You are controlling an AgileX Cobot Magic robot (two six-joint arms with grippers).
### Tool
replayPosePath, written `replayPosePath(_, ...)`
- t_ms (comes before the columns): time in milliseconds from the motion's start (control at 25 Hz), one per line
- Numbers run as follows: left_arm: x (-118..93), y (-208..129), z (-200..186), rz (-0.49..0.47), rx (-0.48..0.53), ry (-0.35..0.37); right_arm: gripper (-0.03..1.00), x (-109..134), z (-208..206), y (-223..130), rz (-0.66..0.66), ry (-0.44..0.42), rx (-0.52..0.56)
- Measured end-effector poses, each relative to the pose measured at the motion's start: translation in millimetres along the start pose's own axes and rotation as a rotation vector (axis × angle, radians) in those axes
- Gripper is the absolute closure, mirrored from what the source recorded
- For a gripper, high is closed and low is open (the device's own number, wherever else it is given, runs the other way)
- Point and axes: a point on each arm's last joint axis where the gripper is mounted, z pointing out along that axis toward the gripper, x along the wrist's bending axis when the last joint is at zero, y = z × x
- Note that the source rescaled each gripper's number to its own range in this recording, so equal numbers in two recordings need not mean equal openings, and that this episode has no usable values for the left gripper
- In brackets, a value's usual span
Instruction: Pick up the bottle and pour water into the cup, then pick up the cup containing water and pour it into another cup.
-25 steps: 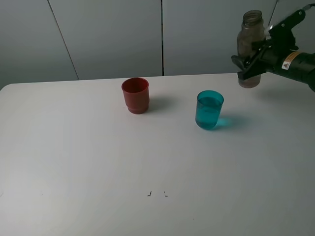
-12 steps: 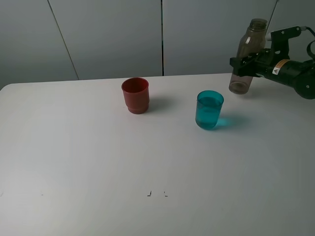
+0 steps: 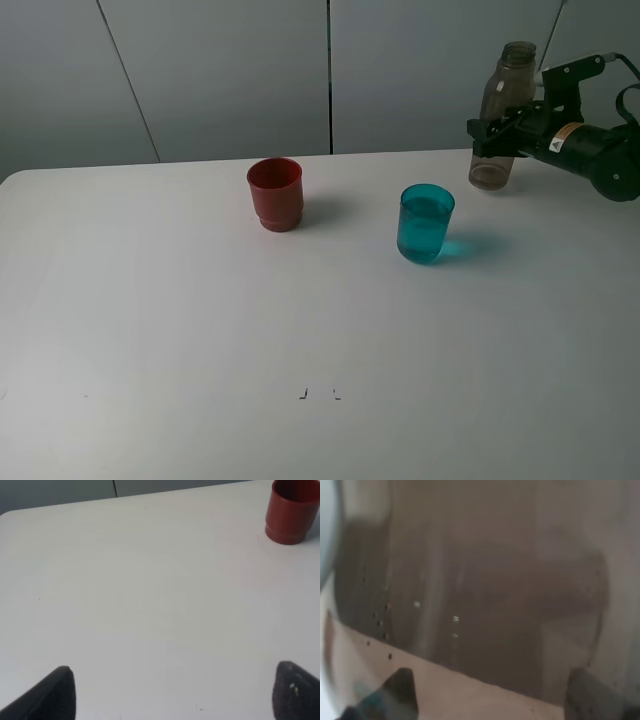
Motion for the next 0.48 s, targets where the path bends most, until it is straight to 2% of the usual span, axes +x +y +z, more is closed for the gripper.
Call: replayPosePath(480, 0.0, 0.0, 0.0, 0.000, 0.000, 0.000, 0.97, -0.3, 3.6, -12.4, 0.054, -0.009, 0.021)
